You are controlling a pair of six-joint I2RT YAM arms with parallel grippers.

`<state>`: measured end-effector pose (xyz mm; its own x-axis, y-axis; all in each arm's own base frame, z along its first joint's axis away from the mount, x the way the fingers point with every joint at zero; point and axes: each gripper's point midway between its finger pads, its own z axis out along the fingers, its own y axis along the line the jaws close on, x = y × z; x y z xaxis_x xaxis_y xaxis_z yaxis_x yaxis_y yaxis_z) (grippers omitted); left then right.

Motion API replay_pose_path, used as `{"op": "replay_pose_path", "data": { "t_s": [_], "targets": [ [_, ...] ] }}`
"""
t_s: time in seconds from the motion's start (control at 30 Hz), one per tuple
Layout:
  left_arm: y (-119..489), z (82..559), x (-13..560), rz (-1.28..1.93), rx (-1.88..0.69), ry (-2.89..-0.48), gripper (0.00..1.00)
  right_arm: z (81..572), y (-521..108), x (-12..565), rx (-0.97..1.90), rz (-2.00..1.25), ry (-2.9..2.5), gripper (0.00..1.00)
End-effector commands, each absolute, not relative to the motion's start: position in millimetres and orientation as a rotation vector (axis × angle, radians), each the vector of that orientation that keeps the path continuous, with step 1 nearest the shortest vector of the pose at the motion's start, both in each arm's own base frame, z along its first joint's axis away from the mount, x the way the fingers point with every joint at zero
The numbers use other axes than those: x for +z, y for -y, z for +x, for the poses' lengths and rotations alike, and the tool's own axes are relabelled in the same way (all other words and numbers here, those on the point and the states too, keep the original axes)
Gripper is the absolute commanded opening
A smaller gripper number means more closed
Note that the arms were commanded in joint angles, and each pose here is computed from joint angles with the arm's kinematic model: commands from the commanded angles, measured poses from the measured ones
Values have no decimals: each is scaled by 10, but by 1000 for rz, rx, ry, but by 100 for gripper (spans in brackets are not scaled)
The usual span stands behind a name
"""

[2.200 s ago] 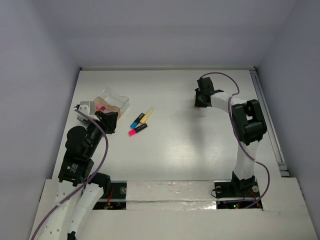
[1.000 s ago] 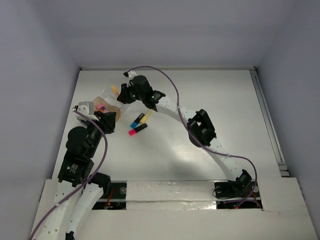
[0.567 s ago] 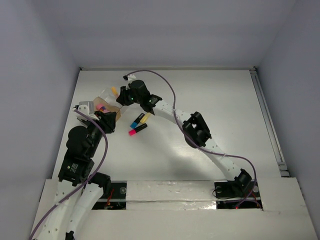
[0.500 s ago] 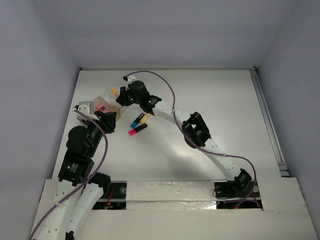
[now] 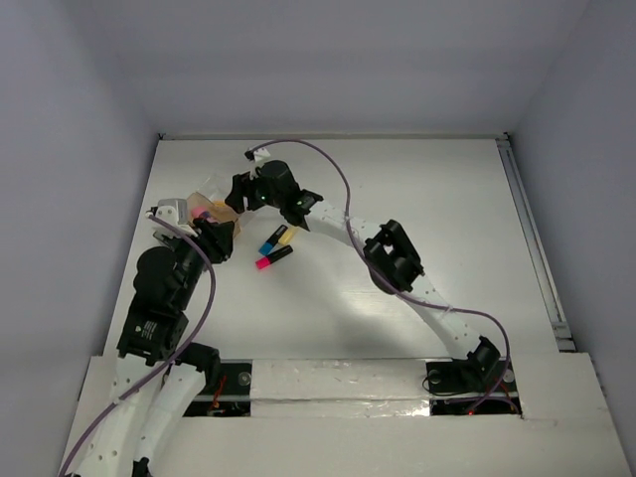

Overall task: Sort the stationery into containers
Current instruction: Place the pen in the storage box, then pick up the pen from the center of the board.

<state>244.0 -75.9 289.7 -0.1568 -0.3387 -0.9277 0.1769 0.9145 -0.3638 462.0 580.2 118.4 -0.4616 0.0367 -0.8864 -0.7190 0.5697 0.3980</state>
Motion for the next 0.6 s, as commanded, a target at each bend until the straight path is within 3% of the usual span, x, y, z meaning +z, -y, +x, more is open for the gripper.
{"op": "replay_pose_path", "data": {
  "t_s": [0.0,0.03,0.07,0.1,0.13,0.17,0.2,0.23,0.27,0.33,0.37,0.43,0.47,0.57],
  "targets": [
    [731,2503,3099,-132,-453,-1610,35,4474,-5751,2035,1047,-543,-1689,69],
    [706,2521,3080,-139,-442,-1614,33,4431,-5660,2524,1064,-508,-1597,57],
    [782,2532,3059,-112,-475,-1626,31,4404,-5583,2604,1052,-494,-1585,49],
    [788,2556,3034,-109,-478,-1634,22,4374,-5489,2701,1038,-473,-1573,34],
    [815,2570,3018,-97,-486,-1642,18,4359,-5337,2463,984,-442,-1621,10],
    [862,2613,2938,-86,-498,-1678,13,4258,-5154,2870,981,-412,-1565,0],
    [878,2639,2898,-86,-501,-1697,4,4251,-4994,2901,964,-390,-1566,0],
    [896,2661,2866,-86,-506,-1713,1,4179,-4826,2584,940,-400,-1626,0],
    [943,2706,2775,-75,-518,-1751,0,4079,-4633,2860,947,-380,-1592,0],
    [959,2749,2722,-84,-520,-1781,0,4064,-4281,2744,877,-327,-1641,0],
    [1016,2778,2672,-89,-537,-1805,0,3926,-4113,2361,840,-329,-1732,0],
    [1097,2823,2699,-85,-539,-1817,0,3847,-3689,2432,784,-260,-1752,0],
    [1183,2875,2557,-80,-507,-1878,0,3708,-3513,2130,744,-249,-1827,0],
    [1166,3038,2188,-77,-354,-2019,0,3427,-3084,2202,680,-198,-1842,0]
  ]
}}
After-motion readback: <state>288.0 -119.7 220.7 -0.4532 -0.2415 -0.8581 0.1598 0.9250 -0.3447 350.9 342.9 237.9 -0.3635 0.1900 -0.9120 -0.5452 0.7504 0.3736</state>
